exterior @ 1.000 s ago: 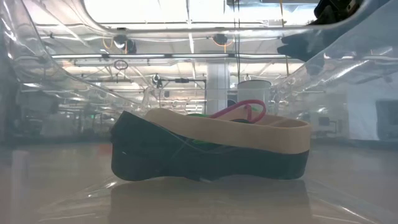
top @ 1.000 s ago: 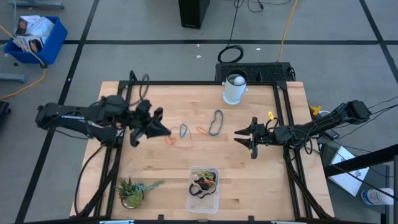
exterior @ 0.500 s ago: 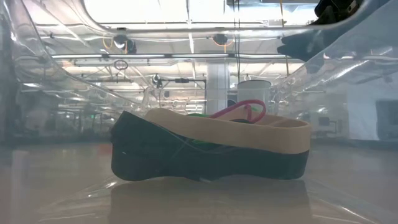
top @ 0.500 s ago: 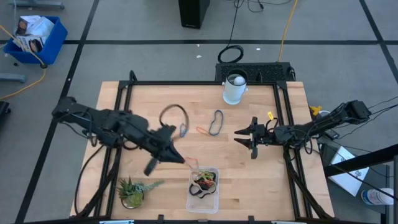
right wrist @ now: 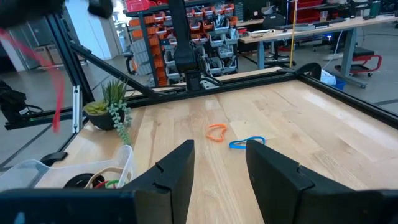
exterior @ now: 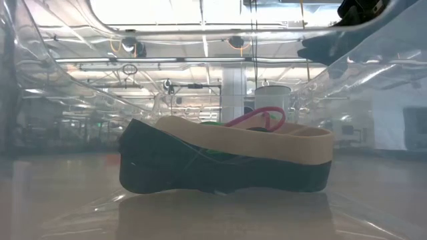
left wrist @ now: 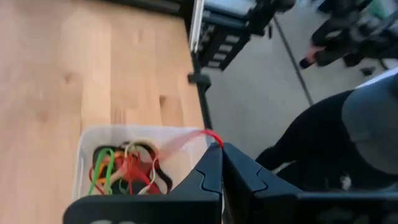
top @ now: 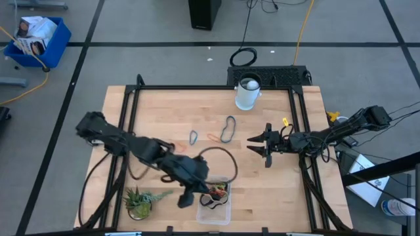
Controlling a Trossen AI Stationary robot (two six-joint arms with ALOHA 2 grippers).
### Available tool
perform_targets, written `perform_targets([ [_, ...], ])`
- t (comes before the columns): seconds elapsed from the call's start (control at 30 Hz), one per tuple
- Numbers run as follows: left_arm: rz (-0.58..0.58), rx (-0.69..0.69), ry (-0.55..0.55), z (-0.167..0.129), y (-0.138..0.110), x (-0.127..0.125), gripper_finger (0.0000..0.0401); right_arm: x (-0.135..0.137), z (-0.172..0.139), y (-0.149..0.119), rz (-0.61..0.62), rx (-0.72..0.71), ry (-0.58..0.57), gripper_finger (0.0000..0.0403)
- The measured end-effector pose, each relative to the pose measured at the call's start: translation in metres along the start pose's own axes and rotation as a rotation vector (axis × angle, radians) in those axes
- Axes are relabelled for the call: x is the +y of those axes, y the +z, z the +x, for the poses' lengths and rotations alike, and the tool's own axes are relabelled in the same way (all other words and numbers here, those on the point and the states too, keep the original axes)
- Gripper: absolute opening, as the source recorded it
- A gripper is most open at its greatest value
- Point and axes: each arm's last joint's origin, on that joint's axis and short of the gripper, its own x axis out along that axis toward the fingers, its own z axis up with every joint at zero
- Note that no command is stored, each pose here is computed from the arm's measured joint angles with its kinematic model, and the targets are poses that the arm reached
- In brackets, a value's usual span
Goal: Pick and place rubber bands into bin
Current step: Put the red rubber band into the transparent bin
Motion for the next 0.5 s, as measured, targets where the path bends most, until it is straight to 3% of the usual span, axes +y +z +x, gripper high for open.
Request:
perform_targets([
  [0.5, -0.118, 0.226, 0.034, 0.086, -0.029, 0.030, 0.0005, 0.000, 0.000, 0.000, 0.000, 0.000, 0.000, 0.0139],
])
